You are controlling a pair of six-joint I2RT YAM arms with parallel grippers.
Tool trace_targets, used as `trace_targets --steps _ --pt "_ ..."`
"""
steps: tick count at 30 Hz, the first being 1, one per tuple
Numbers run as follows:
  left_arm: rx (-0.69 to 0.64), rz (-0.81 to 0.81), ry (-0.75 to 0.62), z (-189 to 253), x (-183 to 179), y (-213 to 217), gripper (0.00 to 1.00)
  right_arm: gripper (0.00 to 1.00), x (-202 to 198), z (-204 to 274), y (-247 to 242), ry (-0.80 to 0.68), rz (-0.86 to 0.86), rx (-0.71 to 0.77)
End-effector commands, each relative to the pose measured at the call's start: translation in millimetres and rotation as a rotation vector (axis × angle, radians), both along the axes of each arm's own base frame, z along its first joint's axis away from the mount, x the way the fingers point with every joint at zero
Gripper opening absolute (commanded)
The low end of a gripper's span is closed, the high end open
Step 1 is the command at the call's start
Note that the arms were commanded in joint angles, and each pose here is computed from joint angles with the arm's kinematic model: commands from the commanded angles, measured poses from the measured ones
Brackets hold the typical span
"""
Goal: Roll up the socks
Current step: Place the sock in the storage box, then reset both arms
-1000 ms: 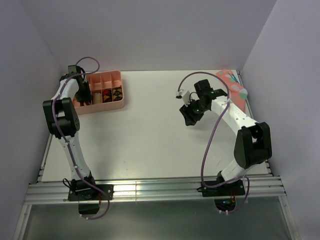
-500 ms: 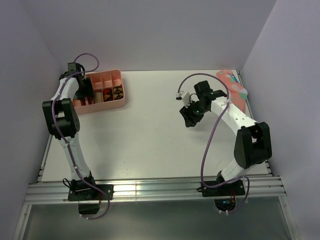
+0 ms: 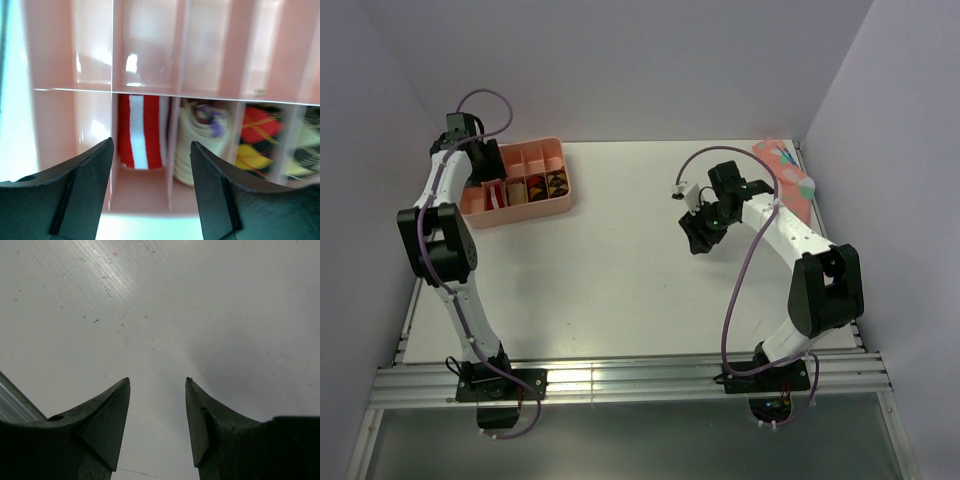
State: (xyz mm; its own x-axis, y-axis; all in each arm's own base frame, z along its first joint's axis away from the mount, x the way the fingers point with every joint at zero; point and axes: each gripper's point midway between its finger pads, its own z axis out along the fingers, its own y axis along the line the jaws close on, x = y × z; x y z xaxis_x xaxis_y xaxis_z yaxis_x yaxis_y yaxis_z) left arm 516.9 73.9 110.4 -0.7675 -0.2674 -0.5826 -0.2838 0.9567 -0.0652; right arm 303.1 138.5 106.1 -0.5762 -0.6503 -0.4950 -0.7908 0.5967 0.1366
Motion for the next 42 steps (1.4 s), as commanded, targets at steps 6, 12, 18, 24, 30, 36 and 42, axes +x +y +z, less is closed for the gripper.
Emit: trace_targets --steps 6,12,18,24,30,36,42 --pt "-0.097 -0.020 -0.468 175 9 -30 0.69 0.56 17 27 4 -0.109 -0.052 0.045" --pt "-0.157 -0.124 -0.597 215 -24 -97 0.69 0.62 33 55 2 -0.228 -0.130 0.072" --pt "-0.270 -0.265 -0.674 232 -66 -194 0.69 0.74 42 105 0 -0.333 -0.243 0.177" --pt "-0.318 -0.365 -0.664 229 -104 -251 0.69 1.00 39 159 -8 -0.459 -0.312 0.301" --pt "-0.306 -0.425 -0.622 212 -127 -279 0.69 1.00 26 195 -13 -0.589 -0.363 0.391" --pt "-0.318 -0.453 -0.595 199 -135 -296 0.69 1.00 18 204 -18 -0.640 -0.376 0.397" --pt "-0.320 -0.486 -0.570 195 -133 -309 0.69 1.00 12 200 -18 -0.639 -0.363 0.401"
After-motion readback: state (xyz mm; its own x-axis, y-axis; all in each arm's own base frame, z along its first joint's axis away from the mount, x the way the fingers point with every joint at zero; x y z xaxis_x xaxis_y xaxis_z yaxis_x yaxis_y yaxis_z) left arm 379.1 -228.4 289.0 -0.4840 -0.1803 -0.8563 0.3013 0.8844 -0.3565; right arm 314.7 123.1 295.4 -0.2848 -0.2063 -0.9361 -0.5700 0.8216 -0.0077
